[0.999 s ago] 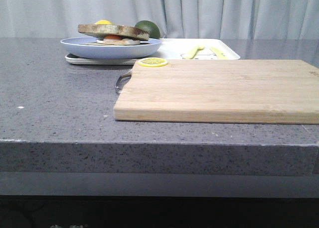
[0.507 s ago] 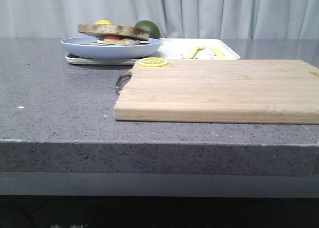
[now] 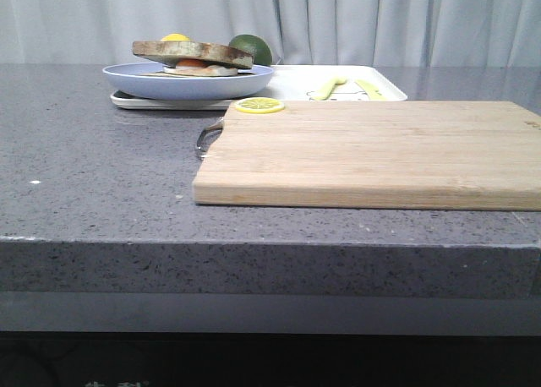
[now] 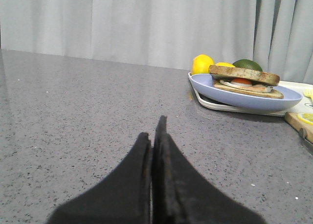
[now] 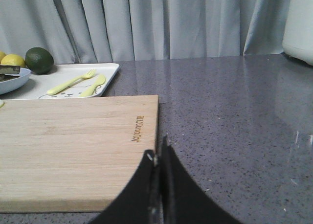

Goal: Place bread and move sandwich to tray

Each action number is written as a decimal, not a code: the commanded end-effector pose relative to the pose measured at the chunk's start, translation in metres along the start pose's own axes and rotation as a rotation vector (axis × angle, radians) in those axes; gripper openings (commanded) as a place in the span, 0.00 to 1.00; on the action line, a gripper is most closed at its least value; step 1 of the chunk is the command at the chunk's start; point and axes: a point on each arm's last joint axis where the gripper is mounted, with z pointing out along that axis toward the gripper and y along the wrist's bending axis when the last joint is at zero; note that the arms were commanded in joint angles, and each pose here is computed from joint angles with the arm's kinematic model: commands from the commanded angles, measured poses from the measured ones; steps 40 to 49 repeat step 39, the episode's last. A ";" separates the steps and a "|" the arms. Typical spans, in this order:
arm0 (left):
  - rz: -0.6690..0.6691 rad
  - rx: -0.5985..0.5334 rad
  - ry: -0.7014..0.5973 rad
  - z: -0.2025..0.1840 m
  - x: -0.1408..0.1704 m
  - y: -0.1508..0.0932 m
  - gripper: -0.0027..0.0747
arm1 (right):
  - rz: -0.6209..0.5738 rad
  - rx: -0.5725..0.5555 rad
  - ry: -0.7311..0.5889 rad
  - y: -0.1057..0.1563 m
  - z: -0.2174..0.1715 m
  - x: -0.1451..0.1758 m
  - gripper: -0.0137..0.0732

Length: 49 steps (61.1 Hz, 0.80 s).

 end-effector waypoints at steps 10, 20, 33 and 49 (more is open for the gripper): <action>-0.009 0.007 -0.109 -0.002 -0.009 -0.001 0.01 | -0.013 -0.005 -0.102 0.001 -0.002 -0.009 0.08; -0.009 0.007 -0.109 -0.002 -0.009 -0.001 0.01 | -0.013 -0.005 -0.102 0.001 -0.002 -0.009 0.08; -0.009 0.007 -0.109 -0.002 -0.009 -0.001 0.01 | -0.013 -0.005 -0.102 0.001 -0.002 -0.009 0.08; -0.009 0.007 -0.109 -0.002 -0.009 -0.001 0.01 | -0.013 -0.005 -0.102 0.001 -0.002 -0.009 0.08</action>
